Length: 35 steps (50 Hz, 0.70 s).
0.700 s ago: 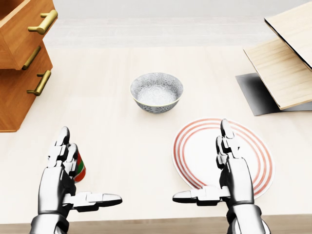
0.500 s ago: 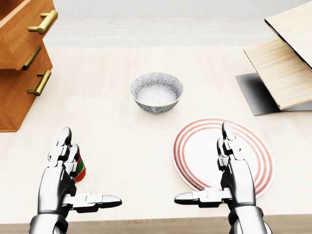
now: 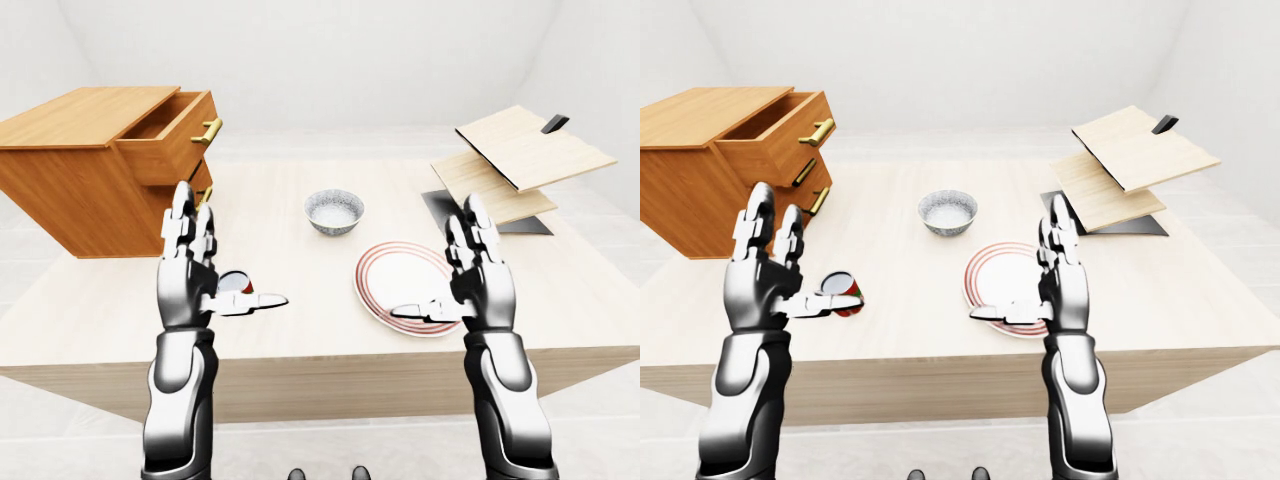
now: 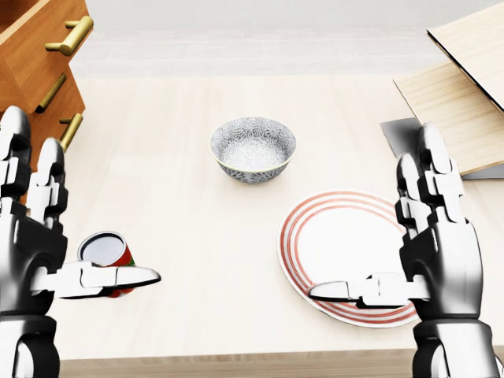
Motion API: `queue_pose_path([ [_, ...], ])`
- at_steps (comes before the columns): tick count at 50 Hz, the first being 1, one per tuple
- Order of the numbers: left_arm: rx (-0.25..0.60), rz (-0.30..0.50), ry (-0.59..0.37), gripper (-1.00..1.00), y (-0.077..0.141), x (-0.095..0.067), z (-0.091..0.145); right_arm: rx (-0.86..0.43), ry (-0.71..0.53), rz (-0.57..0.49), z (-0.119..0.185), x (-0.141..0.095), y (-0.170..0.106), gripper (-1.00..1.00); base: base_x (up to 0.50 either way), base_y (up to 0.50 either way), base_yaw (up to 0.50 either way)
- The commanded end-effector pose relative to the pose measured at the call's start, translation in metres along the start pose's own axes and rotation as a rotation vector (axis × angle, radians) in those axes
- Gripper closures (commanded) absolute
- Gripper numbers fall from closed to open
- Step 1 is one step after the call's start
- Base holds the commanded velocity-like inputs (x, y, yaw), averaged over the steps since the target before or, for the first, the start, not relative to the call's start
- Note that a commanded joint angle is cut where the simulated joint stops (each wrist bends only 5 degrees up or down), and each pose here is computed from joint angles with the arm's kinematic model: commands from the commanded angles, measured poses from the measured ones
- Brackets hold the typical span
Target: Close the top drawer of the cabinet.
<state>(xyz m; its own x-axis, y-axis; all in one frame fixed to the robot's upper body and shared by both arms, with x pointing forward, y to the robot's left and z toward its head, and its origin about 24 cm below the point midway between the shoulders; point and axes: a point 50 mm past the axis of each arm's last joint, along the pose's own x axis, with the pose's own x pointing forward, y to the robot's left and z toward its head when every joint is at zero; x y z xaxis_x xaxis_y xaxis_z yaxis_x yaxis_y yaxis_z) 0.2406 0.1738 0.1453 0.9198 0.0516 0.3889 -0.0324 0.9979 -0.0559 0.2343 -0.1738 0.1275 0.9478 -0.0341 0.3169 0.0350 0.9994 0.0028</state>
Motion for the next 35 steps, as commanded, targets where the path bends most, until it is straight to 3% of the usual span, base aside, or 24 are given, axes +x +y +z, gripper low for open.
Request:
queue_pose_path([
  [1, -0.002, 0.013, -0.15, -1.0, 0.003, 0.002, 0.034, -0.021, -0.16, -0.014, 0.037, -0.002, -0.008, -1.0, 0.0, 0.0, 0.0],
  [9, -0.002, 0.014, -0.15, -1.0, 0.005, 0.001, 0.034, -0.038, -0.255, -0.02, 0.059, -0.004, -0.01, -1.0, 0.0, 0.0, 0.0],
  [17, -0.002, 0.025, -0.213, -1.0, 0.007, 0.0, 0.049, -0.046, -0.341, -0.016, 0.077, -0.008, -0.01, -1.0, 0.0, 0.0, 0.0],
  [27, 0.002, 0.029, -0.287, -1.0, 0.008, 0.001, 0.064, -0.059, -0.357, -0.018, 0.081, -0.009, -0.011, -1.0, 0.0, 0.0, 0.0],
  [35, 0.005, 0.041, -0.257, -1.0, 0.011, 0.001, 0.058, -0.06, -0.349, -0.014, 0.079, -0.008, -0.01, -1.0, 0.0, 0.0, 0.0],
])
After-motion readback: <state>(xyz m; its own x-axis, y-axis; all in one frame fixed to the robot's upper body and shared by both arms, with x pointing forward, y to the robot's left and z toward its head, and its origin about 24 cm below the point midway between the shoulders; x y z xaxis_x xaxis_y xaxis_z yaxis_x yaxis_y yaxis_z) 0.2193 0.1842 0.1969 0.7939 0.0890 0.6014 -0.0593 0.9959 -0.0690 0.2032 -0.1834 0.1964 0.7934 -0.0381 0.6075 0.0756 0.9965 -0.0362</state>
